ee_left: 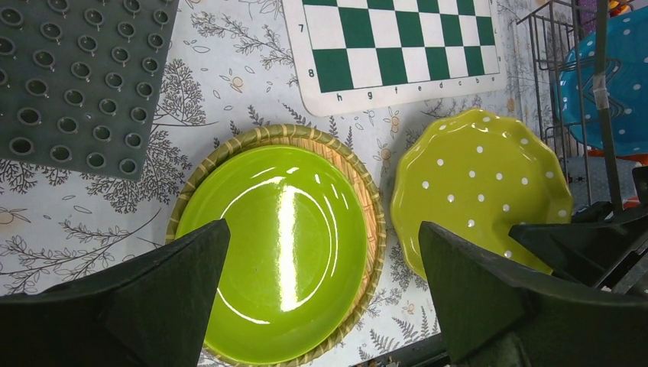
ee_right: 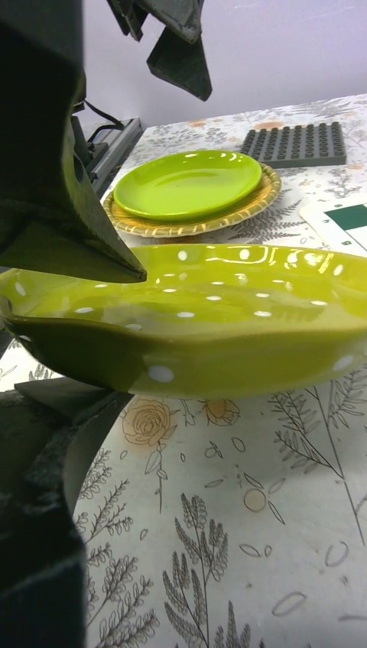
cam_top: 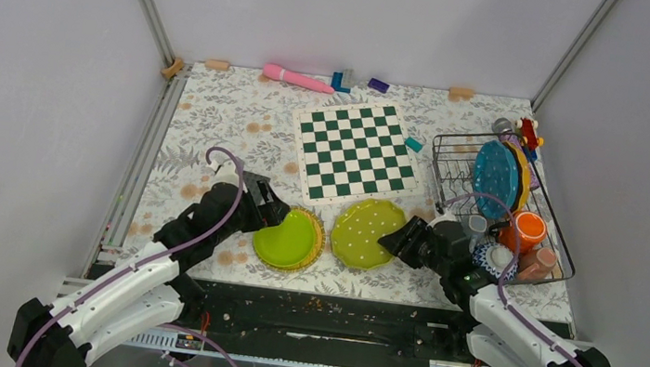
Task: Unload the mixed dishes from the dish rack
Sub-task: Place the plate at the center of the board.
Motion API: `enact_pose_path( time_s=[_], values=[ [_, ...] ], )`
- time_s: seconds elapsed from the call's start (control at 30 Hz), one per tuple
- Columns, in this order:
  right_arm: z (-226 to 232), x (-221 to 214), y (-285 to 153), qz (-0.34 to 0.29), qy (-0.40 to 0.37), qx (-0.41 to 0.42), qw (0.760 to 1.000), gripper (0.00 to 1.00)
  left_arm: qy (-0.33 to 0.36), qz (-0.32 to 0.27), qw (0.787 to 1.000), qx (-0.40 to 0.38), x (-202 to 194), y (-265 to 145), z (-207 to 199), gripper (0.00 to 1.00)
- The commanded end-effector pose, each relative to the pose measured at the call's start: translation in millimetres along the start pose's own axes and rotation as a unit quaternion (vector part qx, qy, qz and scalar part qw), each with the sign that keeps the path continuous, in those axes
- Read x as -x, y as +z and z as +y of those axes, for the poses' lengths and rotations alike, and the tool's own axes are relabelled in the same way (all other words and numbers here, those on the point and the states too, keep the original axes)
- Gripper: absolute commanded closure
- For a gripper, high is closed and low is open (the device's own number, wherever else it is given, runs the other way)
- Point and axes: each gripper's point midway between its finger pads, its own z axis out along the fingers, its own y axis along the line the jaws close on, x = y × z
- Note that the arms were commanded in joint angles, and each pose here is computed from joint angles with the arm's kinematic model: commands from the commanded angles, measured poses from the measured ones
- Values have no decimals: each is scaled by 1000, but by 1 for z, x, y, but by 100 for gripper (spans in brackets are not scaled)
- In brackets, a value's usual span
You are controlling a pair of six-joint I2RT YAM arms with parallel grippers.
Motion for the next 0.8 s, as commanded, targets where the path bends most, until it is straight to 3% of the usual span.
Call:
enact_pose_path(
  time_s=[0.0, 0.4, 0.77],
  values=[
    [25, 11, 2, -24, -19, 34, 999, 46, -7, -21, 1000, -10, 9, -1, -4, 1],
    [16, -4, 5, -5, -43, -3, 999, 27, -2, -18, 1000, -10, 7, 0, -4, 1],
    [7, -8, 7, -5, -42, -20, 999, 22, -2, -22, 1000, -8, 9, -1, -3, 1]
  ],
)
